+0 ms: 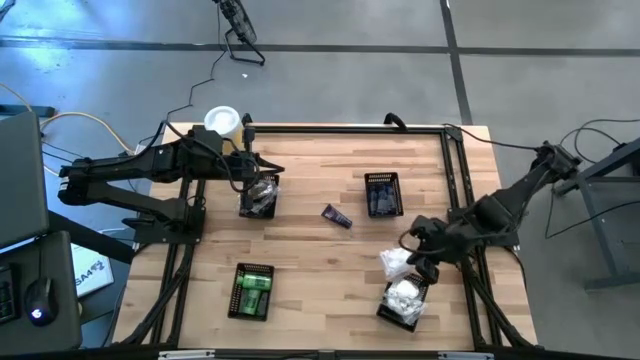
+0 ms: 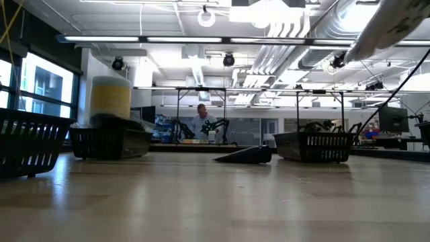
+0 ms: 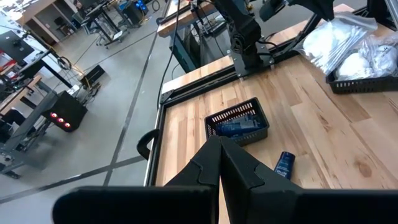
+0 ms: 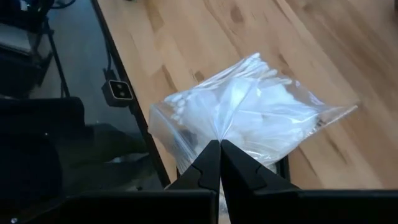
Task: Pick & Place Travel size toiletries
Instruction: Put the white cotton pack into the bottom right black basket
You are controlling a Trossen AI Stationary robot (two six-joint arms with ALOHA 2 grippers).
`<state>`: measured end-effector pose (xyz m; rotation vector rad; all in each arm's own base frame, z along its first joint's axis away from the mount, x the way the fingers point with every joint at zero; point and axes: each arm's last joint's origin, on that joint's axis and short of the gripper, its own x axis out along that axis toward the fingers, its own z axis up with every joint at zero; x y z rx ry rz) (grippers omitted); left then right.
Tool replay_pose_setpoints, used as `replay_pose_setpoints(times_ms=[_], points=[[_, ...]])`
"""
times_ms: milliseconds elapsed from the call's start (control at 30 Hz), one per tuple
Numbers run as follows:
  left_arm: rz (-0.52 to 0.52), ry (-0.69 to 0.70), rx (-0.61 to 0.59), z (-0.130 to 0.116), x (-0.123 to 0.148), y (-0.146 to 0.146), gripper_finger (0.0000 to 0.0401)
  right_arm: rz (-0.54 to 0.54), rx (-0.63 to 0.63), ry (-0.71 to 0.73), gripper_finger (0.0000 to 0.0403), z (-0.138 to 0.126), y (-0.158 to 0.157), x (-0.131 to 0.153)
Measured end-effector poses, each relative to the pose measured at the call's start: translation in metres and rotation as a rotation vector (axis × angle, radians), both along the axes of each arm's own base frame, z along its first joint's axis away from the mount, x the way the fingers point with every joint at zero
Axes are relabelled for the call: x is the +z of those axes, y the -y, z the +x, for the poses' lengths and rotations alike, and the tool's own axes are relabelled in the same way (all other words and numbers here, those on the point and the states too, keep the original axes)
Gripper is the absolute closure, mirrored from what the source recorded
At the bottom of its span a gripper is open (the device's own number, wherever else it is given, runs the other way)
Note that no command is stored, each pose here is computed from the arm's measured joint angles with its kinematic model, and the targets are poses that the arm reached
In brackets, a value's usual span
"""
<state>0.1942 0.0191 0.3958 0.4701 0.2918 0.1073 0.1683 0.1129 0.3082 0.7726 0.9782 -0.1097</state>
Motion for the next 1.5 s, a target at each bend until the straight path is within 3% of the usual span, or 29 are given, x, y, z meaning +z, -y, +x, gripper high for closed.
replay_pose_setpoints(times_ms=[367,733,1000,1500], points=[[0.0,0.0,0.0,0.0,0.0,0.0,0.0401,0.014,-0.086,-0.1,0.0401,-0.01,-0.028,-0.014],[0.0,0.0,-0.001,0.0,0.0,0.0,0.0401,-0.04,-0.078,-0.298,0.0401,0.003,-0.059,-0.053],[0.0,0.0,-0.001,0.0,0.0,0.0,0.0401,0.007,-0.024,-0.44,0.0401,0.013,-0.076,-0.076],[0.025,-0.004,-0.007,0.0,0.0,0.0,0.0401,0.053,-0.009,-0.43,0.0401,0.017,-0.082,-0.077]])
